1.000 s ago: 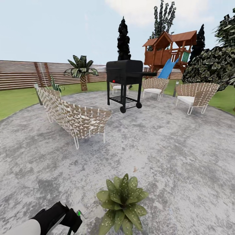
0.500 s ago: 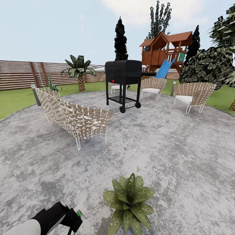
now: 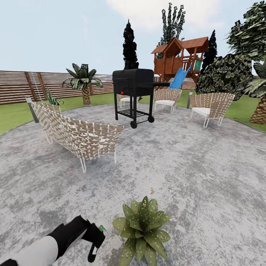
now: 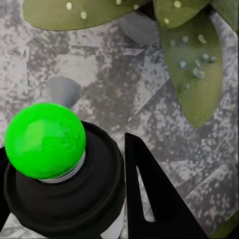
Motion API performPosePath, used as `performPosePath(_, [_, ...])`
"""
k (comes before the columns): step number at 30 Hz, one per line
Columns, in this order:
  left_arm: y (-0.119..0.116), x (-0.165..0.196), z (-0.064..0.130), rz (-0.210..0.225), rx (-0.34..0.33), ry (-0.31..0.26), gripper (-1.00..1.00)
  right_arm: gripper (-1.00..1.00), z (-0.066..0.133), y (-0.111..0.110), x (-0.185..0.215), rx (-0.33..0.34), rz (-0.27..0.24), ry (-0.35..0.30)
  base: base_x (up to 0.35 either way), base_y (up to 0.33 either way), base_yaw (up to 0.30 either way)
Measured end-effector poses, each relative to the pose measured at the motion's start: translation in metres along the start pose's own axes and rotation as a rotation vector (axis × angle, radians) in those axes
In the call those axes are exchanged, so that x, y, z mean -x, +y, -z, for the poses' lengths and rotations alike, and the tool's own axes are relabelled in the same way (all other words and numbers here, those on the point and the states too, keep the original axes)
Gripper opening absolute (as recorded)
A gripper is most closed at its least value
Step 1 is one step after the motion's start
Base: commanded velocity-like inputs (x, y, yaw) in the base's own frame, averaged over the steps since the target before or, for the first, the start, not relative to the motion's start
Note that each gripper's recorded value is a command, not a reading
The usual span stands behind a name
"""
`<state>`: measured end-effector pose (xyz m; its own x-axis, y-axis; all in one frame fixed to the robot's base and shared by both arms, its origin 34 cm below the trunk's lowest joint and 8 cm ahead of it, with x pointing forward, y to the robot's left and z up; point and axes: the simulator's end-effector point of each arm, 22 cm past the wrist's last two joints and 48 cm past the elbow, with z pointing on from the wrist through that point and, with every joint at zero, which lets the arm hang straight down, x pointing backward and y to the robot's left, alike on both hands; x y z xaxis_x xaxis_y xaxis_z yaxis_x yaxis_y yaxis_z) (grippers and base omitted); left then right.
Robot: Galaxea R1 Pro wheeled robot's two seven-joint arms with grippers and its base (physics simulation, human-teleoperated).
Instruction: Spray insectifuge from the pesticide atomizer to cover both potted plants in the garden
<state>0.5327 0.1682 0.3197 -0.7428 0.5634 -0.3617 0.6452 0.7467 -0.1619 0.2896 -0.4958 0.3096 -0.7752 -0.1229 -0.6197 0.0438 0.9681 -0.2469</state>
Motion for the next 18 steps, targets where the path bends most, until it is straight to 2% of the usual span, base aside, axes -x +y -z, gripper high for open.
performPosePath(4, [-0.003, 0.033, 0.003, 0.009, 0.033, 0.024, -1.00, 1.00, 0.000, 0.000, 0.003, 0.001, 0.002, -0.006, 0.000, 0.000, 0.000])
performPosePath(9, [-0.003, 0.036, 0.004, 0.006, 0.037, 0.024, -1.00, 1.00, 0.000, 0.000, 0.011, 0.002, 0.010, -0.043, 0.000, 0.000, 0.000])
performPosePath(16, [0.000, 0.037, 0.005, 0.006, 0.042, 0.018, -1.00, 1.00, 0.000, 0.000, 0.009, 0.001, 0.008, -0.040, 0.000, 0.000, 0.000])
performPosePath(18, [0.007, 0.040, 0.007, 0.001, 0.050, -0.010, -1.00, 1.00, 0.001, -0.001, 0.005, -0.001, 0.005, -0.032, -0.042, 0.000, 0.000])
